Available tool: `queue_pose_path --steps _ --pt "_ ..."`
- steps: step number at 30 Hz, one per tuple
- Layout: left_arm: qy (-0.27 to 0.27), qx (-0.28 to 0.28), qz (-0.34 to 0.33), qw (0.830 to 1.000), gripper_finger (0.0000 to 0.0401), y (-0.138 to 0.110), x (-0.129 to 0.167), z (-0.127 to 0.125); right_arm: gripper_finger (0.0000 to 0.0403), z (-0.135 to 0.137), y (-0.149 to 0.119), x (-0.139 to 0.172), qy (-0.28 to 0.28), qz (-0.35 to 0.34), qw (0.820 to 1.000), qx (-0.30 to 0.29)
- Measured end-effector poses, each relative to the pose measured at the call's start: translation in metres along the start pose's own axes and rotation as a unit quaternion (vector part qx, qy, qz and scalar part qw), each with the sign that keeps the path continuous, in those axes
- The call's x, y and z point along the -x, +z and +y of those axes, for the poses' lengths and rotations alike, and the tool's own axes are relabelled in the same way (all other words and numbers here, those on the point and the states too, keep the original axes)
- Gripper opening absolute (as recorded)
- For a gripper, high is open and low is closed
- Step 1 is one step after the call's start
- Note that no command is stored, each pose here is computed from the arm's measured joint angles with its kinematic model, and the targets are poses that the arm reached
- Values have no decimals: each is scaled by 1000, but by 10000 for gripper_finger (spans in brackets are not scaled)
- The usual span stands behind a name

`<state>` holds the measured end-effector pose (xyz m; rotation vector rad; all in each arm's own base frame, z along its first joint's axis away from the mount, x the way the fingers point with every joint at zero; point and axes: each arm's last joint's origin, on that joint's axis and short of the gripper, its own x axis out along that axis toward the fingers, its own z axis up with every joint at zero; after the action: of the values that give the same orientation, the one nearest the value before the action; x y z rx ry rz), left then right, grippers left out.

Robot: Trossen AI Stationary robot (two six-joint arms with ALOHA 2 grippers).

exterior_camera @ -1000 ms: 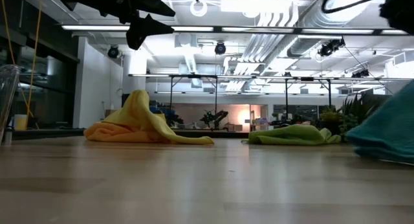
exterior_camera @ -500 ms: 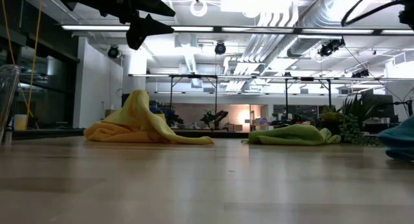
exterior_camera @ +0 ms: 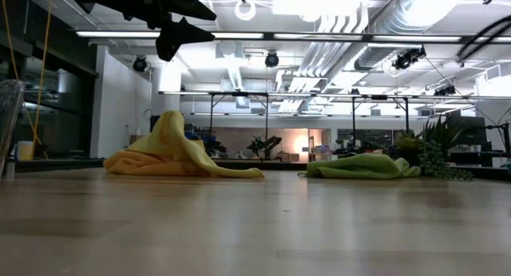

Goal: Fold microfiber towels
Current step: Stack the blue microfiber cloth on top of the gray microfiber cloth, then fold the green microfiber cloth

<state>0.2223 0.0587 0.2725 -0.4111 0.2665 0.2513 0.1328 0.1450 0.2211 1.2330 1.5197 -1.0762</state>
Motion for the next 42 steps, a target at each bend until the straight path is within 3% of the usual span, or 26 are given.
queue_pose_path --steps 7,23,30,37,42 --pt "0 0 0 1000 186 0 0 0 0 12 -7 -23 -50 -9 999 -4" --pt "0 0 0 1000 186 0 0 0 12 25 -11 -48 -93 -16 995 -14" --pt "0 0 0 1000 186 0 0 0 70 24 -11 -48 -103 -13 995 -12" --pt "0 0 0 1000 186 0 0 0 150 10 -5 -37 -155 -8 988 10" --pt "0 -6 0 1000 186 0 0 0 180 4 0 -21 -87 -46 995 17"
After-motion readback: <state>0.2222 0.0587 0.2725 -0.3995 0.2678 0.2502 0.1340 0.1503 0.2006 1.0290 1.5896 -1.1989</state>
